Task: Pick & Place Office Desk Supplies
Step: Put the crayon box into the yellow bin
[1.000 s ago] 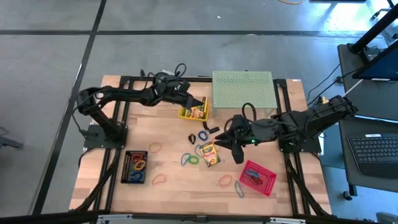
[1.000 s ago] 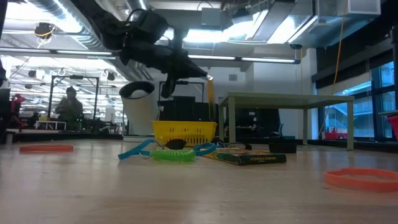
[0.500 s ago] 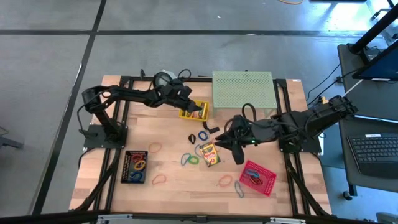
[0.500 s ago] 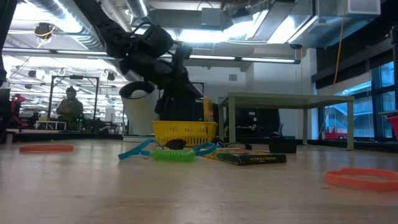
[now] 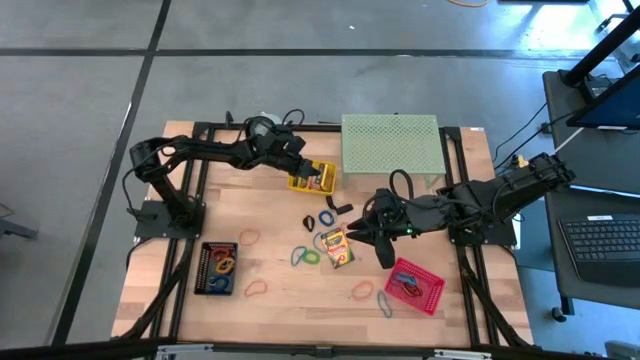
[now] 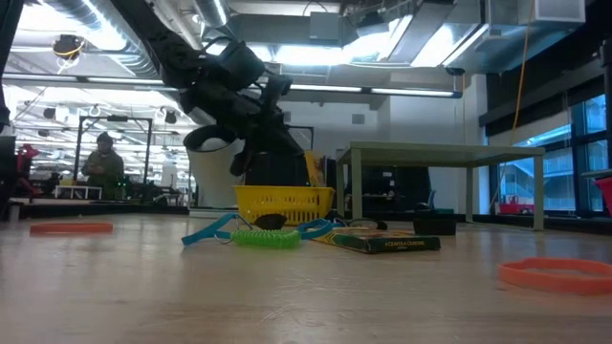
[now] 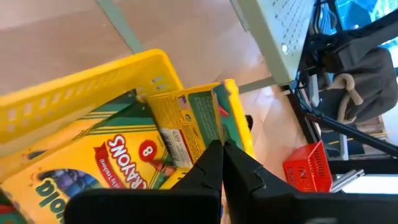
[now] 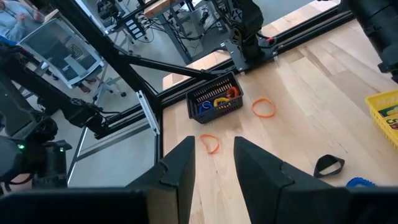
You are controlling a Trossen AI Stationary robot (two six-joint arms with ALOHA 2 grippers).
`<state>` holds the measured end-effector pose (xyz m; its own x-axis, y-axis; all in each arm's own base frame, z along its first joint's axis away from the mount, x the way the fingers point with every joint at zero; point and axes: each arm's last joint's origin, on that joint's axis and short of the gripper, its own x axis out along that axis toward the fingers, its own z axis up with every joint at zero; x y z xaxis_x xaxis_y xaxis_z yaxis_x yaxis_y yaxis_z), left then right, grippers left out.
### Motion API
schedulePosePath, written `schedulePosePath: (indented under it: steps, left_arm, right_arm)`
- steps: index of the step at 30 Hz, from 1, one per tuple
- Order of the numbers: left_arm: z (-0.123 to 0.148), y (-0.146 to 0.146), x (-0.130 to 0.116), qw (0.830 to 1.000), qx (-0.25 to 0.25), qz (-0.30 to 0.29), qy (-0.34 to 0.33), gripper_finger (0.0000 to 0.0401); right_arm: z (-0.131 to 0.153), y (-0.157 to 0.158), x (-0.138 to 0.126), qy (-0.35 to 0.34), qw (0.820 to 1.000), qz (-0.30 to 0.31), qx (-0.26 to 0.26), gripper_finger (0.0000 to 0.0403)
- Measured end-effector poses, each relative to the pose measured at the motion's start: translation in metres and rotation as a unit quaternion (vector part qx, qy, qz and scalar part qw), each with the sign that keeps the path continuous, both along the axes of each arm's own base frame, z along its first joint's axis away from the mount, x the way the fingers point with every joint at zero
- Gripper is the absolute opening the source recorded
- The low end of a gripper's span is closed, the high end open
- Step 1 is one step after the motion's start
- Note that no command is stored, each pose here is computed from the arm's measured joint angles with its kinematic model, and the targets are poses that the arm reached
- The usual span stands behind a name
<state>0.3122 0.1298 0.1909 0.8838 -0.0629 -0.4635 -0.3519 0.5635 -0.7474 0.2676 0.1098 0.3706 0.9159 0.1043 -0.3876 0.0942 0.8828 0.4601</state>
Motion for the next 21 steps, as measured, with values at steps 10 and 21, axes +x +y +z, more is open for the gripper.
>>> schedulePosePath:
  steps: [10, 21]
  left_arm:
    - [0.014, 0.007, -0.029, 0.998, 0.005, -0.002, 0.059, 0.0003]
    - [0.009, 0.003, -0.039, 0.99, 0.058, -0.012, 0.128, 0.0022]
  right_arm:
    - [0.003, -0.002, -0.005, -0.003, 1.0, 0.009, -0.009, 0.0112]
    - [0.01, -0.005, -0.011, -0.017, 1.0, 0.012, -0.013, 0.0112]
